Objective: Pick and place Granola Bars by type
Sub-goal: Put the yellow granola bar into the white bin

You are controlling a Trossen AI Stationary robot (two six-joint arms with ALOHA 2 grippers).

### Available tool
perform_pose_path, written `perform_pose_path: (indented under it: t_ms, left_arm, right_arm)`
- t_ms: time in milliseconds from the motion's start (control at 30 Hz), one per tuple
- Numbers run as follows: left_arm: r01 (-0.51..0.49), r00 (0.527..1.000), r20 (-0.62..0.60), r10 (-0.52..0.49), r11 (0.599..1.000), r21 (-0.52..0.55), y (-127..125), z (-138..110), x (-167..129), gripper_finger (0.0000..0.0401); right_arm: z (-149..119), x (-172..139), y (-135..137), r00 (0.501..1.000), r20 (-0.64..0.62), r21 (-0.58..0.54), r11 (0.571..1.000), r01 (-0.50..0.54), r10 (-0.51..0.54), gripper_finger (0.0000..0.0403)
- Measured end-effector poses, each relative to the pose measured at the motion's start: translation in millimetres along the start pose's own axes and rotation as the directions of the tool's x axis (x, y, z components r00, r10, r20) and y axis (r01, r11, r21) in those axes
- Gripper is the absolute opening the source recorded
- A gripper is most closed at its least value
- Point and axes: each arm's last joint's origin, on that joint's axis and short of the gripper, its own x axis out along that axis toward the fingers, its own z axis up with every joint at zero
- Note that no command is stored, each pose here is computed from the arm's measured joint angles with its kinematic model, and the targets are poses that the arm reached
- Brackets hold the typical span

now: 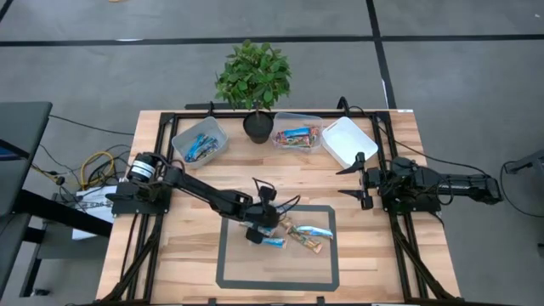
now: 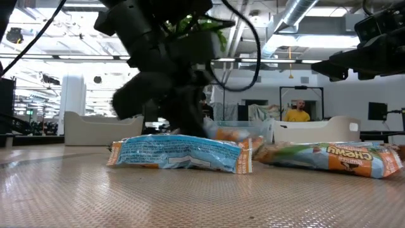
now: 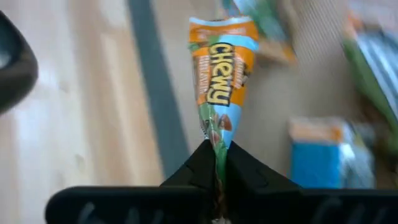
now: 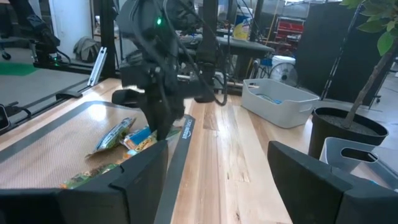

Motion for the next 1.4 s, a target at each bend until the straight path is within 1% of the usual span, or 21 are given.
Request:
perform_pose_path:
  t_ms: [67, 133, 233, 333, 433, 633, 700, 800, 833, 933, 1033, 1167, 1267, 1400]
  left_arm:
    - [-0.052, 0.996, 0.067, 0.054, 0.998, -0.026, 6.3, 7.8, -5.1, 0.0024]
    - [-0.116, 0.982, 0.141, 0.125, 0.991, -0.069, 16.3, 17.0, -14.7, 0.0036]
    - [-0.232, 0.939, 0.221, 0.263, 0.960, -0.158, 35.4, 27.8, -29.3, 0.0045]
    - [-0.357, 0.870, 0.255, 0.422, 0.896, -0.265, 58.7, 33.5, -39.8, 0.0044]
    - [-0.424, 0.795, 0.282, 0.537, 0.824, -0.375, 84.7, 36.2, -49.3, 0.0039]
    - [-0.470, 0.690, 0.292, 0.662, 0.717, -0.515, 134.3, 27.4, -50.9, 0.0030]
    - [-0.476, 0.676, 0.285, 0.679, 0.699, -0.534, 147.8, 21.8, -49.5, 0.0028]
    - [-0.446, 0.684, 0.313, 0.659, 0.717, -0.535, 165.7, 15.8, -47.0, 0.0027]
    - [-0.444, 0.681, 0.322, 0.658, 0.720, -0.533, 172.0, 17.3, -44.3, 0.0027]
    - [-0.467, 0.696, 0.313, 0.646, 0.739, -0.486, 190.4, 24.0, -34.2, 0.0027]
    - [-0.484, 0.721, 0.312, 0.618, 0.772, -0.411, 207.5, 38.1, -23.0, 0.0027]
    - [-0.520, 0.757, 0.290, 0.585, 0.809, -0.275, 226.9, 56.2, -4.5, 0.0027]
    - [-0.545, 0.774, 0.279, 0.569, 0.822, -0.165, 241.7, 69.2, 4.8, 0.0027]
    - [-0.565, 0.784, 0.264, 0.561, 0.822, -0.069, 256.6, 81.4, 16.3, 0.0027]
  right_arm:
    - [0.0, 0.0, 0.0, 1.000, 0.000, 0.000, 1.000, 0.000, 0.000, 0.0270]
    - [0.1, 0.0, 0.0, 1.000, 0.000, 0.000, 1.000, 0.000, 0.000, 0.0270]
    - [0.1, 0.0, 0.0, 1.000, 0.000, 0.000, 1.000, 0.000, 0.000, 0.0270]
    - [0.1, 0.0, 0.0, 1.000, 0.000, 0.000, 1.000, 0.000, 0.000, 0.0270]
    - [0.0, 0.0, 0.0, 1.000, 0.000, 0.000, 1.000, 0.000, 0.000, 0.0270]
    - [0.0, 0.0, 0.0, 1.000, 0.000, 0.000, 1.000, 0.000, 0.000, 0.0270]
    - [0.1, 0.0, 0.0, 1.000, 0.000, 0.000, 1.000, 0.000, 0.000, 0.0270]
    - [0.0, 0.0, 0.0, 1.000, 0.000, 0.000, 1.000, 0.000, 0.000, 0.0270]
    - [0.0, 0.0, 0.0, 1.000, 0.000, 0.000, 1.000, 0.000, 0.000, 0.0270]
    - [0.1, 0.0, 0.0, 1.000, 0.000, 0.000, 1.000, 0.000, 0.000, 0.0270]
    - [0.0, 0.0, 0.0, 1.000, 0.000, 0.000, 1.000, 0.000, 0.000, 0.0270]
    - [0.0, 0.0, 0.0, 1.000, -0.001, 0.000, 1.000, 0.001, -0.001, 0.0270]
    - [-0.1, 0.0, 0.0, 1.000, -0.001, 0.000, 1.000, 0.001, -0.001, 0.0270]
    - [0.0, 0.0, 0.0, 1.000, 0.000, 0.000, 1.000, 0.001, -0.001, 0.0270]
